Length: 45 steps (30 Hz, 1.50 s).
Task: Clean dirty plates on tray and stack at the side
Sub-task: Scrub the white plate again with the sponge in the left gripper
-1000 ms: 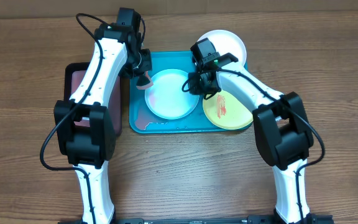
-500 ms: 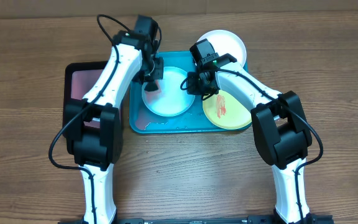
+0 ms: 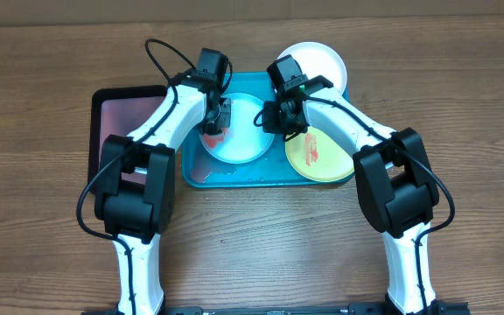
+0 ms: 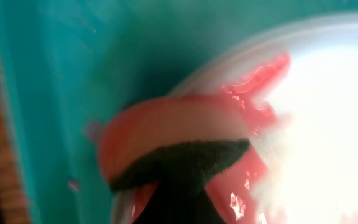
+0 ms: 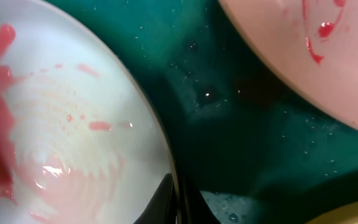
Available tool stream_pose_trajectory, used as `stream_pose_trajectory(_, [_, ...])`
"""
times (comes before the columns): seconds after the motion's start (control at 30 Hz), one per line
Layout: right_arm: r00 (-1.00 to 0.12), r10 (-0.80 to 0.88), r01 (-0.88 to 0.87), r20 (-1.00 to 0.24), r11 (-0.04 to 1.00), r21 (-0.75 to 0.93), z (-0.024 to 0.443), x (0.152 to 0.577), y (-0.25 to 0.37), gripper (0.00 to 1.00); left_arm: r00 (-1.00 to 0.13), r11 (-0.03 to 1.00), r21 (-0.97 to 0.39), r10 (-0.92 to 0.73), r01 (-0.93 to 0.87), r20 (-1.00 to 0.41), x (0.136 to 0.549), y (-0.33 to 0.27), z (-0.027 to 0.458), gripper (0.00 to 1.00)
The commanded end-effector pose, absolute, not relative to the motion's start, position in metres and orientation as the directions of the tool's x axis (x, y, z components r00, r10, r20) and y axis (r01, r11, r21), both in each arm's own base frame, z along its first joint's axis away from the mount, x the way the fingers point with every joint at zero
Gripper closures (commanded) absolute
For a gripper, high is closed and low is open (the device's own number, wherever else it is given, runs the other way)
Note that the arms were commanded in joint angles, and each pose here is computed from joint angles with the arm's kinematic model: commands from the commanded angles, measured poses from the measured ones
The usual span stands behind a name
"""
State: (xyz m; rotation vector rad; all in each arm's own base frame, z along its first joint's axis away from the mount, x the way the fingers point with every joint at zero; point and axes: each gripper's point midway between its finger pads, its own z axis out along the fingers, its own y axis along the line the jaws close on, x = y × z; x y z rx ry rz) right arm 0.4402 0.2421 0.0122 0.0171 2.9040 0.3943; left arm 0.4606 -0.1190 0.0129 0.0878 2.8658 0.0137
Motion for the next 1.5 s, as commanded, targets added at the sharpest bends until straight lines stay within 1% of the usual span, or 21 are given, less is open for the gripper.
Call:
stream_pose_trajectory(0.0, [-0.976,0.046,-0.010,-0.215,0.968,0.252,0.010,0.444,0.241,0.96,-0.954,0.899,-0.318,0.291,0.300,-0.077,0.393,-0.178,-0.005,0.96])
stream_pose_trajectory(0.1, [-0.976,0.046,-0.010,-0.215,0.968,0.251,0.010,0.444,0.241,0.96,-0.902,0.721,-0.564,0.418,0.404,-0.112,0.367,-0.215,0.017,0.96])
stream_pose_trajectory(0.23, [-0.976,0.045,-0.010,-0.213,0.968,0.251,0.009,0.443,0.241,0.96,-0.897,0.697,-0.579,0.415,0.423,-0.155,0.374,-0.220,0.021,0.96])
stream_pose_trajectory(0.3, [-0.977,0.045,-0.009,-0.209,0.968,0.249,0.009,0.443,0.241,0.96,-0.922,0.776,-0.501,0.353,0.383,-0.159,0.392,-0.210,0.012,0.96])
stream_pose_trajectory(0.37, [-0.978,0.045,-0.008,-0.206,0.969,0.248,0.009,0.442,0.240,0.96,-0.953,0.880,-0.368,0.256,0.298,-0.161,0.413,-0.190,0.002,0.96])
stream_pose_trajectory(0.47, [-0.978,0.045,-0.007,-0.204,0.969,0.247,0.009,0.441,0.240,0.96,-0.975,0.993,-0.100,0.045,0.068,-0.219,0.446,-0.142,-0.007,0.96])
stream_pose_trajectory(0.5, [-0.978,0.045,-0.007,-0.204,0.969,0.247,0.009,0.441,0.240,0.96,-0.968,1.000,-0.030,-0.017,-0.010,-0.249,0.453,-0.127,-0.006,0.96])
stream_pose_trajectory(0.53, [-0.978,0.044,-0.007,-0.203,0.969,0.246,0.009,0.441,0.240,0.96,-0.931,0.978,0.110,-0.132,-0.178,-0.340,0.467,-0.095,0.000,0.96])
stream_pose_trajectory(0.57, [-0.978,0.044,-0.007,-0.202,0.969,0.246,0.009,0.441,0.240,0.96,-0.913,0.960,0.155,-0.160,-0.232,-0.376,0.470,-0.084,0.004,0.96])
stream_pose_trajectory(0.67, [-0.978,0.044,-0.007,-0.203,0.969,0.246,0.009,0.441,0.240,0.96,-0.868,0.900,0.267,-0.198,-0.346,-0.456,0.473,-0.056,0.015,0.96])
stream_pose_trajectory(0.8, [-0.978,0.044,-0.007,-0.202,0.969,0.246,0.009,0.441,0.240,0.96,-0.854,0.845,0.344,-0.222,-0.410,-0.471,0.462,-0.041,0.020,0.96])
stream_pose_trajectory(0.83, [-0.978,0.044,-0.007,-0.203,0.969,0.246,0.009,0.441,0.240,0.96,-0.861,0.849,0.344,-0.223,-0.402,-0.457,0.459,-0.042,0.018,0.96])
stream_pose_trajectory(0.9, [-0.978,0.044,-0.007,-0.203,0.969,0.246,0.009,0.441,0.240,0.96,-0.932,0.928,0.273,-0.160,-0.255,-0.326,0.448,-0.067,0.004,0.96])
stream_pose_trajectory(0.97, [-0.978,0.044,-0.007,-0.203,0.969,0.246,0.009,0.441,0.240,0.96,-0.982,0.994,0.105,0.001,-0.019,-0.187,0.434,-0.107,-0.009,0.96])
stream_pose_trajectory(1.0, [-0.978,0.044,-0.007,-0.202,0.969,0.246,0.009,0.441,0.240,0.96,-0.984,0.990,-0.048,0.127,0.134,-0.129,0.422,-0.136,-0.011,0.96])
stream_pose_trajectory(1.03, [-0.979,0.044,-0.007,-0.201,0.969,0.245,0.008,0.440,0.240,0.96,-0.964,0.941,-0.215,0.242,0.260,-0.106,0.408,-0.165,-0.008,0.96])
stream_pose_trajectory(1.1, [-0.980,0.044,-0.005,-0.195,0.970,0.243,0.008,0.439,0.239,0.96,-0.921,0.810,-0.442,0.369,0.386,-0.127,0.387,-0.202,0.006,0.96])
stream_pose_trajectory(1.17, [-0.983,0.041,-0.003,-0.179,0.971,0.239,0.007,0.435,0.238,0.96,-0.912,0.733,-0.552,0.383,0.397,-0.148,0.380,-0.220,0.017,0.96])
stream_pose_trajectory(1.2, [-0.985,0.039,-0.002,-0.168,0.971,0.239,0.006,0.432,0.238,0.96,-0.911,0.720,-0.568,0.381,0.399,-0.156,0.380,-0.223,0.020,0.96])
stream_pose_trajectory(1.27, [-0.991,0.031,-0.003,-0.131,0.969,0.247,0.005,0.423,0.241,0.96,-0.920,0.760,-0.519,0.348,0.390,-0.182,0.395,-0.219,0.015,0.96])
stream_pose_trajectory(1.47, [-0.995,0.006,-0.021,-0.096,0.960,0.279,0.006,0.411,0.253,0.96,-0.952,0.938,-0.245,0.184,0.245,-0.246,0.443,-0.178,0.000,0.96])
